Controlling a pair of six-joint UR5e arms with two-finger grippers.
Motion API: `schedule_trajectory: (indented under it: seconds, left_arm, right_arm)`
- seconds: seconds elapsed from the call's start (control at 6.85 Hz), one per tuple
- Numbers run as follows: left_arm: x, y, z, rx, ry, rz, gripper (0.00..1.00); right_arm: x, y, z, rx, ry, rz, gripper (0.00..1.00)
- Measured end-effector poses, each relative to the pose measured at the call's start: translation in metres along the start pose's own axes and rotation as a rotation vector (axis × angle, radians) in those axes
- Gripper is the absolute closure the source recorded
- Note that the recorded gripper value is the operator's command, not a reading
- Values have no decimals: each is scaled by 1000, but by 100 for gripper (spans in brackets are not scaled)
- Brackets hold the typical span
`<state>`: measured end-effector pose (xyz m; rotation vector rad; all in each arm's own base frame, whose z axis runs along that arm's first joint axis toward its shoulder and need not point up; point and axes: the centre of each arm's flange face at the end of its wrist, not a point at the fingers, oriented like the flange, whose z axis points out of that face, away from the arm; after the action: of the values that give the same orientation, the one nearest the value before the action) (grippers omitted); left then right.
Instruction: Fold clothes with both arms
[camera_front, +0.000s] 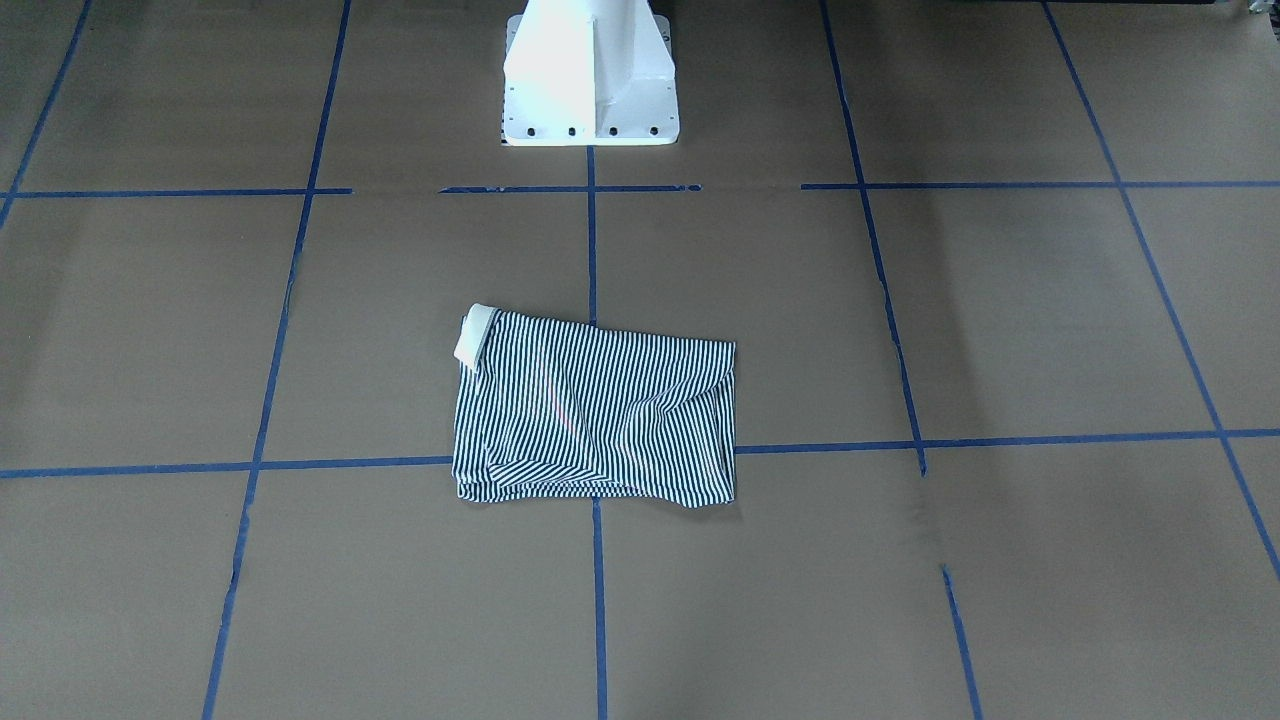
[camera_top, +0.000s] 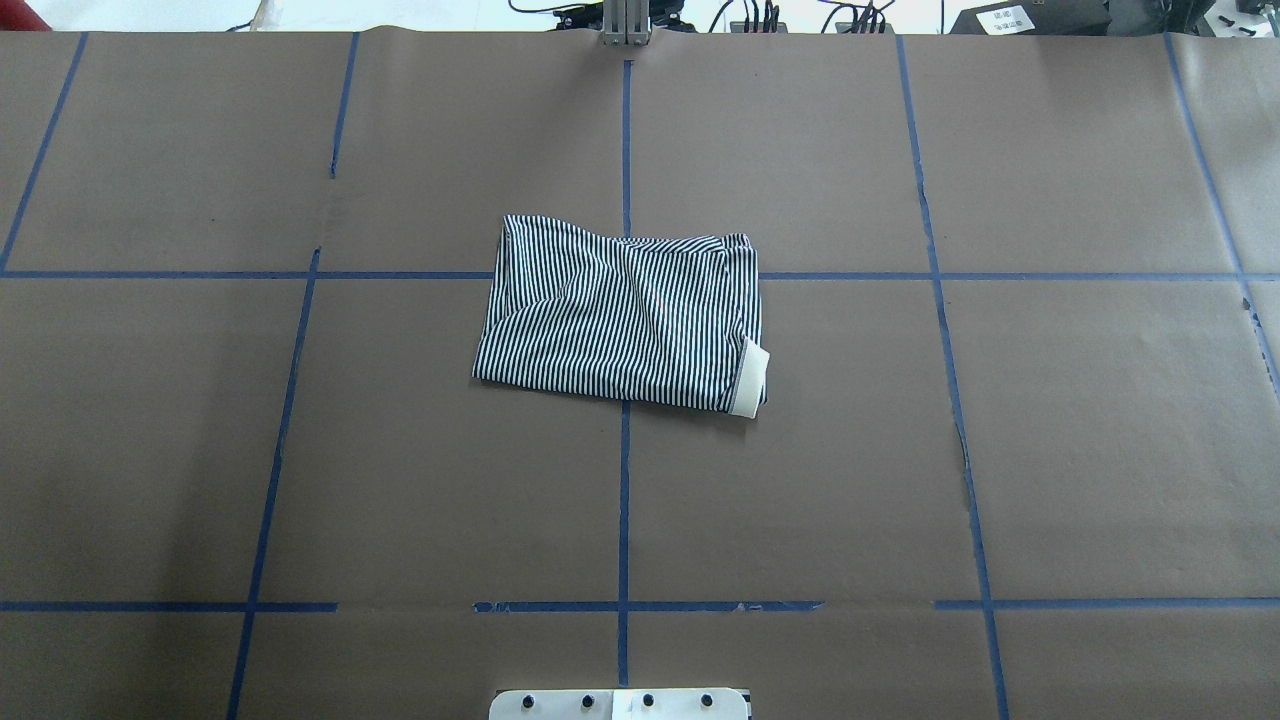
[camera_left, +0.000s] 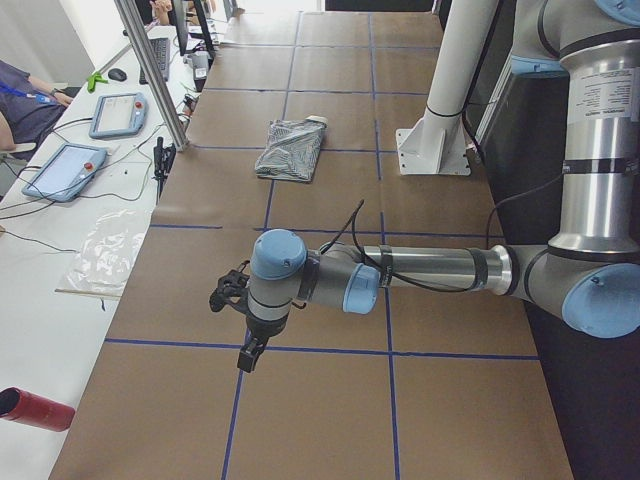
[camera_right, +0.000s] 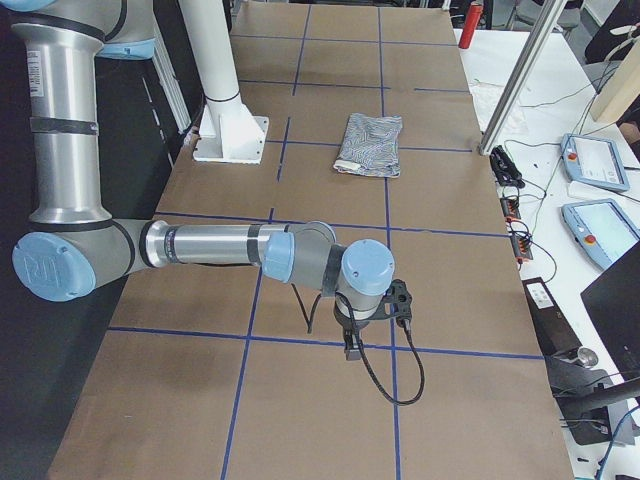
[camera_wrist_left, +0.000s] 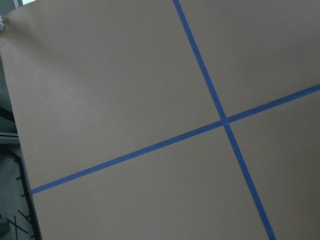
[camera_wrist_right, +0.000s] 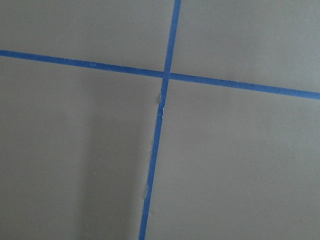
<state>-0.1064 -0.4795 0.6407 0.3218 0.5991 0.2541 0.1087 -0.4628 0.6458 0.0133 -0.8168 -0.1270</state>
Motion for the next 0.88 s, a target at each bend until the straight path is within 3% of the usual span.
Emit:
schedule_trajectory:
  seconds: [0.15, 0.58, 0.88]
  left_arm:
    - [-1, 3, 4, -16, 5, -32, 0]
    - [-3, 14, 12, -90, 26, -130, 0]
    - [-1, 15, 13, -97, 56, -147, 0]
  right_arm:
    - [-7, -7, 9, 1, 4, 16, 0]
    - [-41, -35, 32, 73, 13, 88, 0]
    - [-48, -37, 35, 82, 4, 100, 0]
